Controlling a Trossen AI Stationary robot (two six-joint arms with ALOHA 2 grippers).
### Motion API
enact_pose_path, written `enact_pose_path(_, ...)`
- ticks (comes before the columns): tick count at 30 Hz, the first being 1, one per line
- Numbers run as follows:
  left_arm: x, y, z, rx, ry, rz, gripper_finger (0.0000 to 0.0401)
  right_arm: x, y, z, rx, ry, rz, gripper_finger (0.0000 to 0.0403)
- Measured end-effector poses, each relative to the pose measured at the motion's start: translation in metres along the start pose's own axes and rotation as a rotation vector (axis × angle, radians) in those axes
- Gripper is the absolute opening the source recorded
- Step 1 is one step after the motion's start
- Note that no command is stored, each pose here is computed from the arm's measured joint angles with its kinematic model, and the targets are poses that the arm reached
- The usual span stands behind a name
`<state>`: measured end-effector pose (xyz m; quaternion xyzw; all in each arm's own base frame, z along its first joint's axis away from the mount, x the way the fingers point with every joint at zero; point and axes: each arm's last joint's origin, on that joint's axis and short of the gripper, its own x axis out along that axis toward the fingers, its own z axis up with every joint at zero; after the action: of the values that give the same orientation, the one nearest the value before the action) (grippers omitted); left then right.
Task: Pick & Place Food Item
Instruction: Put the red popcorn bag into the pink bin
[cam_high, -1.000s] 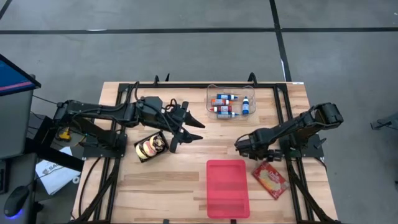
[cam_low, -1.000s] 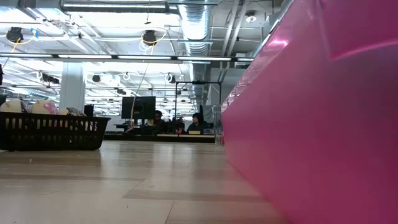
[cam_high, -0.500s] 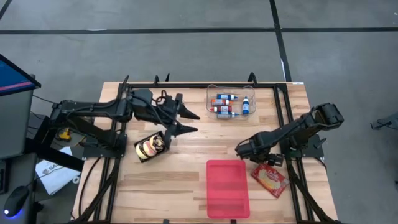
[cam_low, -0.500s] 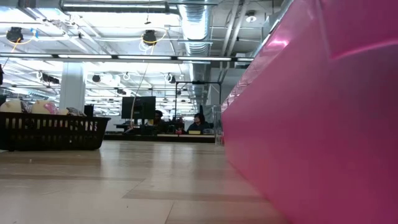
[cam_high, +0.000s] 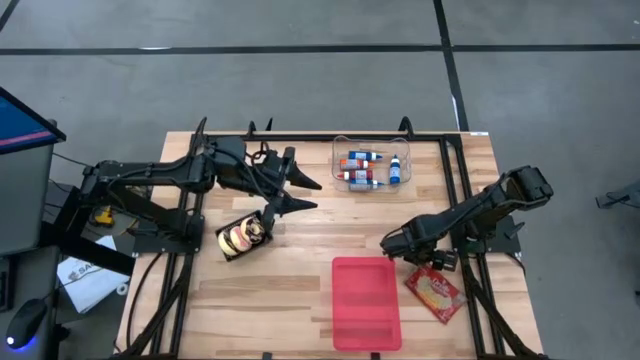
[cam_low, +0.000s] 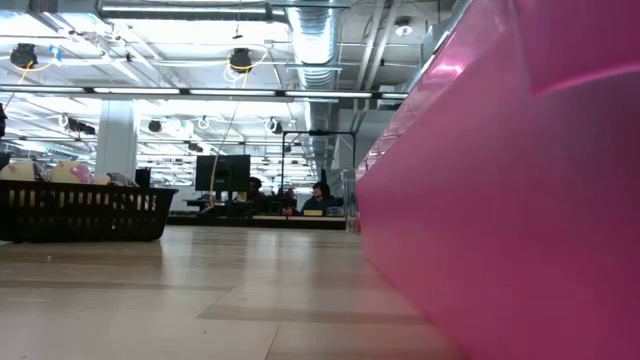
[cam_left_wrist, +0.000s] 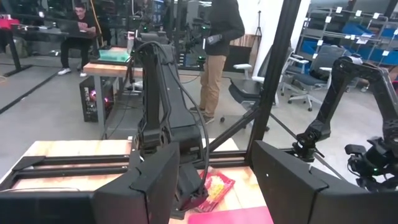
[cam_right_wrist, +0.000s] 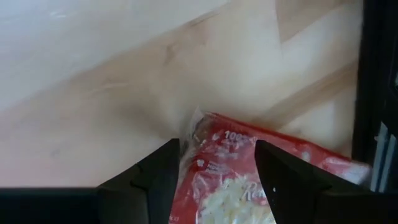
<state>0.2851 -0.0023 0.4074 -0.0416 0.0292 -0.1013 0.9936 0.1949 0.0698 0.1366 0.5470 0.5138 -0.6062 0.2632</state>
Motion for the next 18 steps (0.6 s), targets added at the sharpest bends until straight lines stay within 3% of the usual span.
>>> enact_pose_path(9, 0.000, -0.001, 0.000, -0.007, 0.001, -0.018, 0.0199, 0.009, 0.002, 0.006, 0.014, 0.018, 0.035, 0.0165)
enact_pose_path(18, 0.000, -0.001, 0.000, -0.008, 0.001, -0.018, 0.0199, 0.008, 0.006, 0.011, -0.018, -0.005, 0.058, 0.0068)
